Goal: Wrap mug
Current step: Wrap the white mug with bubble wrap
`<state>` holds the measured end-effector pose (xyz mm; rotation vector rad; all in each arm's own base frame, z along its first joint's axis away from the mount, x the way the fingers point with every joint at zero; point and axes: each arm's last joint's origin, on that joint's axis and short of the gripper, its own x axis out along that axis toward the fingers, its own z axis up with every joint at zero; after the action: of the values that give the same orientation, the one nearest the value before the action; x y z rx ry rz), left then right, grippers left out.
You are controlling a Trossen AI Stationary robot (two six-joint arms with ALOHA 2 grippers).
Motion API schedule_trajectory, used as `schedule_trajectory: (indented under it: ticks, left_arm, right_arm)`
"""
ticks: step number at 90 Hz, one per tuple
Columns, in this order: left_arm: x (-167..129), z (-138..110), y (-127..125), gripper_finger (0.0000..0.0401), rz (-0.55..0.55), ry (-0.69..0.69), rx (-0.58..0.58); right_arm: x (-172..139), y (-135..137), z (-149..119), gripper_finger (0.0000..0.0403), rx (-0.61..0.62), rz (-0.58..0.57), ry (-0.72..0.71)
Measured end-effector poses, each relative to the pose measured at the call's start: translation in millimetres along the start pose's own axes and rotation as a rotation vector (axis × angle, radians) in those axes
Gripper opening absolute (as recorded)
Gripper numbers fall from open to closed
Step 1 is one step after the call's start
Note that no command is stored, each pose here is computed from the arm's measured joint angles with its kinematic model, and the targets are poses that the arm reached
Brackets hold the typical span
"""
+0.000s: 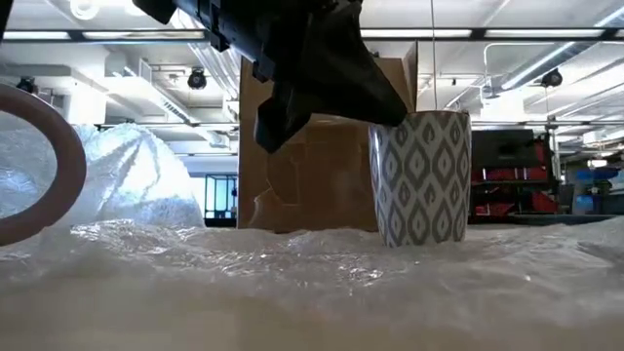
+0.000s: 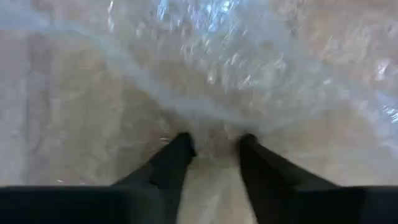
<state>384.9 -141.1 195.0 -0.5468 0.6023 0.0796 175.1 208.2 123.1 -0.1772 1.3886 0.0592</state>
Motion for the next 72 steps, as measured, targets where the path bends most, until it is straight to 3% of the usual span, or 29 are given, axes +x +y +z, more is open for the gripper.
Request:
schedule_trajectory:
  ticks: [7,20,38,54,72]
  left_arm:
    - [0,0,0,0.0,0.0,0.0,0.0]
    - [0,0,0,0.0,0.0,-0.001,0.0]
    - [0,1,-1,0.0,-0.006,-0.012,-0.003]
    - [0,1,-1,0.0,-0.006,-0.018,-0.004]
    - [-2,5,-2,0.0,0.004,-0.061,-0.016]
  right_arm:
    - [-17,-3,4,0.0014,-0.04,-0.013,0.02]
    - [-57,-17,12,0.002,-0.073,-0.131,-0.043]
    - [-100,-36,26,0.0003,-0.093,-0.315,-0.38]
    - [-101,-53,51,0.0007,-0.079,-0.405,-0.584]
    - [-77,-76,82,0.0008,-0.05,-0.441,-0.639]
